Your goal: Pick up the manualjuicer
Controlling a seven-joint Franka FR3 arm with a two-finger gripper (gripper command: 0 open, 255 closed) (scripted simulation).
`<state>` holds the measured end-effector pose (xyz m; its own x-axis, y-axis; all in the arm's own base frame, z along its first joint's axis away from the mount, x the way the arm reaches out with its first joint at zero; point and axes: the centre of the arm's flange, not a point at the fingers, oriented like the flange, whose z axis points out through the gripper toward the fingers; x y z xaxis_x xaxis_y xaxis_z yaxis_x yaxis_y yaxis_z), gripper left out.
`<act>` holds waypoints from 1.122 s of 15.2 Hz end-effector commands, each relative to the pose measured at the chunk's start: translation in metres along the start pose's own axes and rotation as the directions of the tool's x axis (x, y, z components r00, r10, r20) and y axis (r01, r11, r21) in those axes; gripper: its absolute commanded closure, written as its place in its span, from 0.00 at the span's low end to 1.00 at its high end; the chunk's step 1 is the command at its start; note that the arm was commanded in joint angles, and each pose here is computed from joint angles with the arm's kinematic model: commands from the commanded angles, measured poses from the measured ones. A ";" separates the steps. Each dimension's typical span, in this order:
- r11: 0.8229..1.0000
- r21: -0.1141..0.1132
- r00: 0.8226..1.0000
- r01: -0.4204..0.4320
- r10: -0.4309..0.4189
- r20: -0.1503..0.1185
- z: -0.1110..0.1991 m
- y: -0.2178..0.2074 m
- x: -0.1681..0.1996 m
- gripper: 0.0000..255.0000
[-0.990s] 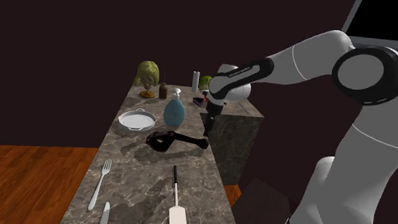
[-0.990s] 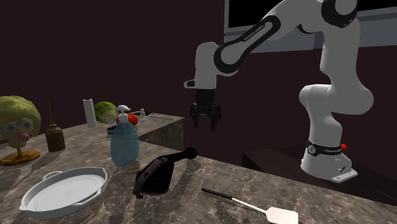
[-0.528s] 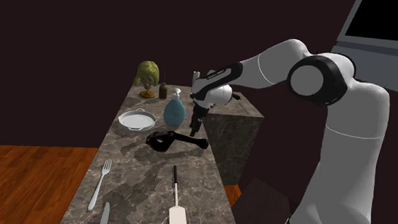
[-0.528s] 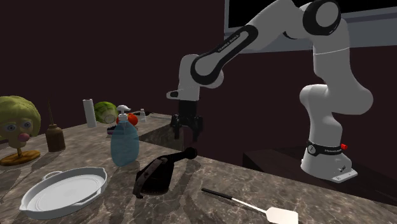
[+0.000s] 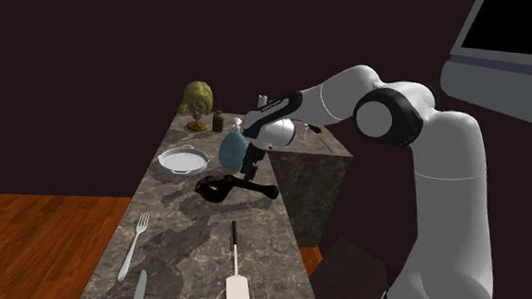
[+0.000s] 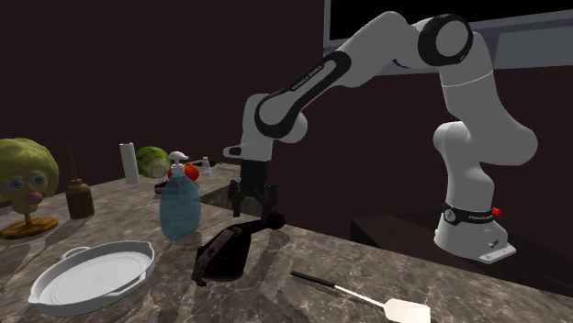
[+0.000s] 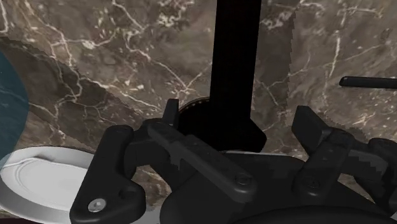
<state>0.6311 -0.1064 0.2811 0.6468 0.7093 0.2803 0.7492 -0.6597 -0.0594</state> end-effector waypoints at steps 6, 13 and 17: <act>1.000 0.000 1.000 0.001 -0.001 -0.001 0.023 0.003 -0.007 1.00; 1.000 0.000 1.000 0.001 -0.001 -0.001 0.023 0.002 -0.006 1.00; 1.000 0.000 1.000 0.001 -0.001 -0.001 0.013 0.001 -0.004 1.00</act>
<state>0.6312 -0.1066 0.2634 0.6462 0.7097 0.2805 0.7497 -0.6591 -0.0594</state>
